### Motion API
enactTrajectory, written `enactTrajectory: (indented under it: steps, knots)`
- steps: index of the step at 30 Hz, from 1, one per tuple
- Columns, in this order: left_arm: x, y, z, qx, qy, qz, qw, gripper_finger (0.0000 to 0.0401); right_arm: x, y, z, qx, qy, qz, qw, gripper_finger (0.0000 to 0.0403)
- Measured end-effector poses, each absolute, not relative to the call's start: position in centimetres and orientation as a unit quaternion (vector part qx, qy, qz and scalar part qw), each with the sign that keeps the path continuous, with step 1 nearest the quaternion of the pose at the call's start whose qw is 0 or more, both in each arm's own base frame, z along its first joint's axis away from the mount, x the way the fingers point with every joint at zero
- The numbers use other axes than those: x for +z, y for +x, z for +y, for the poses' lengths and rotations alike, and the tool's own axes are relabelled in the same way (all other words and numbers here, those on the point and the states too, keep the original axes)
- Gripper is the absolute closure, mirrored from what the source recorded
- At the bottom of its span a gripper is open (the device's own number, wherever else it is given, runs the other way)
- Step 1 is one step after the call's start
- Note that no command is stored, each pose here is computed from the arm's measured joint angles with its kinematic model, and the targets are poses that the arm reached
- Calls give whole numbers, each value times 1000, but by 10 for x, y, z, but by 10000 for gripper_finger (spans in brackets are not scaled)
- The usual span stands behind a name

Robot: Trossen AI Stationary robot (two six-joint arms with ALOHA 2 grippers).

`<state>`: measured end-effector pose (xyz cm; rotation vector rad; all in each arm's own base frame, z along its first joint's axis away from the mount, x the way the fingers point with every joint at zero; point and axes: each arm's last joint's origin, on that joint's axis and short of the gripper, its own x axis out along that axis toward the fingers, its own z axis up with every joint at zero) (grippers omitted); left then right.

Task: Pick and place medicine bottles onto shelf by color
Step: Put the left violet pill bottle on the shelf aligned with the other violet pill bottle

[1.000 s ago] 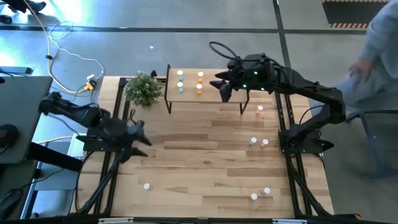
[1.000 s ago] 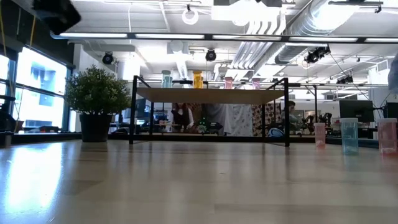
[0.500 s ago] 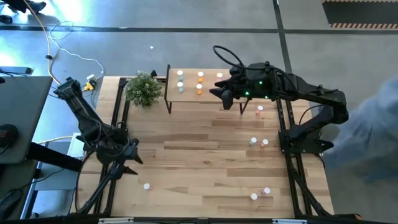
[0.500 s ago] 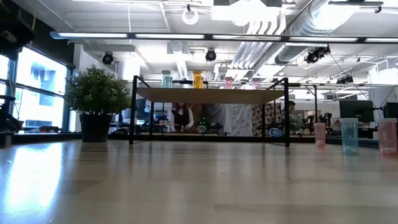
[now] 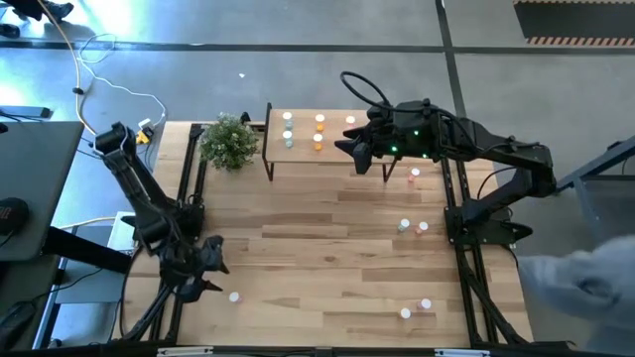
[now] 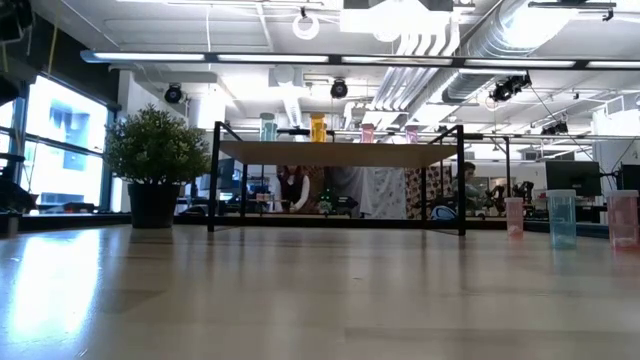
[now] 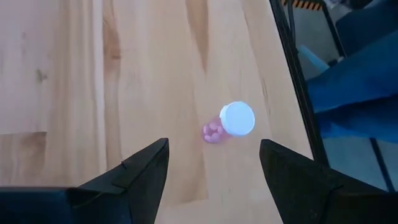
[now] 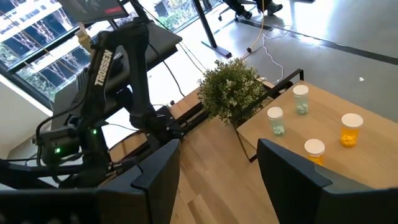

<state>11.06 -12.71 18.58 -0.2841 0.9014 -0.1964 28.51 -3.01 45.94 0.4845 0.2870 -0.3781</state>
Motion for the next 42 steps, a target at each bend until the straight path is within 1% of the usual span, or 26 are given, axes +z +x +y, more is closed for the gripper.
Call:
enactTrajectory:
  steps: [18,26,37,42]
  knots:
    - [149,133,-161,-90,-124,449,880,158,459,285,-30,-186,237,142,943,198]
    - [137,141,-169,-78,-131,436,887,158,459,285,-30,-186,237,145,942,198]
    - [133,144,-171,-60,-129,420,896,159,457,284,-30,-188,236,155,941,198]
    - [134,145,-172,-63,-133,417,897,178,456,284,-30,-188,235,156,941,198]
